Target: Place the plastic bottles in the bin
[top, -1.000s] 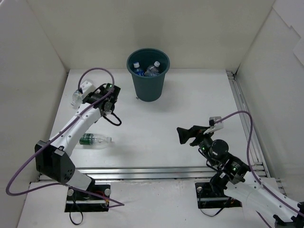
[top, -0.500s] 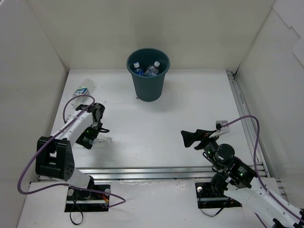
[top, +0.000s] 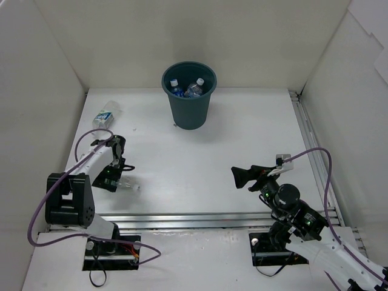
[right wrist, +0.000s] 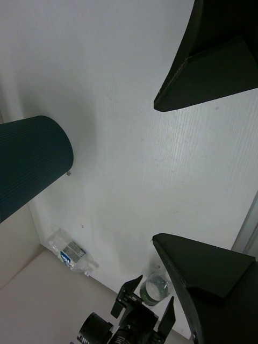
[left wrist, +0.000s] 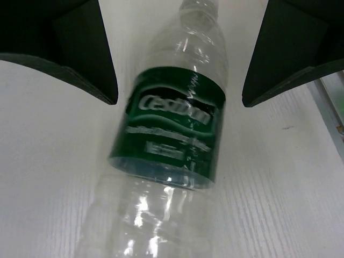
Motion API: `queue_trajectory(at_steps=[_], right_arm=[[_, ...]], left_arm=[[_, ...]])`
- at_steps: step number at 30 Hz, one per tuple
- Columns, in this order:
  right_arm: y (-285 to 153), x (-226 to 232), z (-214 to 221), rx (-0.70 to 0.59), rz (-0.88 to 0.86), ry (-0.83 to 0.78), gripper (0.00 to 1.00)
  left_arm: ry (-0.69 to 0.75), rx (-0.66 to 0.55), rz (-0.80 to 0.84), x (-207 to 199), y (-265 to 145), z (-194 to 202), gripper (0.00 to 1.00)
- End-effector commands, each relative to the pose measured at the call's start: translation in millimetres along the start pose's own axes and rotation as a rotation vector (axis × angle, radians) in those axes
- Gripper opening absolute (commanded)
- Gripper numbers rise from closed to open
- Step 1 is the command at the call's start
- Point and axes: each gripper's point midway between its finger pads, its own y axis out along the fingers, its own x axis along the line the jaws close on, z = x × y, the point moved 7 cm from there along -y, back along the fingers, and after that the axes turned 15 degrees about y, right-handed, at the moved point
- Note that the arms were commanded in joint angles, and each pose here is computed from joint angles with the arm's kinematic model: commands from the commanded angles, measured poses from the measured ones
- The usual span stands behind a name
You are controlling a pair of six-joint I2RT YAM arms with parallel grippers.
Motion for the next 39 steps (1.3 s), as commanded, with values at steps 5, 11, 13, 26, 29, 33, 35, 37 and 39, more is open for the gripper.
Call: queue_trajectory(at_steps=[5, 11, 13, 26, 29, 33, 35, 37, 39], right_arm=[[3, 12, -12, -0.057, -0.035, 0.029, 0.95], [3, 12, -13, -0.062, -0.038, 0.027, 0.95], [2, 14, -14, -0.061, -0.05, 0.029, 0.95], [12, 20, -18, -0.094, -0.064, -0.021, 0.95], [14, 22, -24, -0.109, -0.051, -0.042, 0.95], [15, 22, -27, -0.145, -0.058, -0.059, 0.96], [15, 19, -27, -0.154, -0.053, -0.068, 0.96], [14, 17, -28, -0.168, -0.04, -0.071, 0.96], [14, 13, -30, -0.183, -0.012, -0.083, 0.96]], left_arm=[[0.002, 0.002, 0.02, -8, 15, 0, 0.81], [0.035, -0.117, 0.071, -6, -17, -3, 0.6], [0.045, -0.182, 0.127, -8, -46, -10, 0.58], [0.547, -1.0, 1.389, -95, -334, -38, 0.46], [0.543, -1.162, 1.519, -96, -385, -54, 0.44], [0.605, -1.315, 1.621, -127, -427, -58, 0.52], [0.594, -1.418, 1.701, -131, -452, -61, 0.52], [0.61, -1.479, 1.762, -150, -461, -56, 0.52], [0.621, -1.516, 1.774, -172, -460, -50, 0.52]])
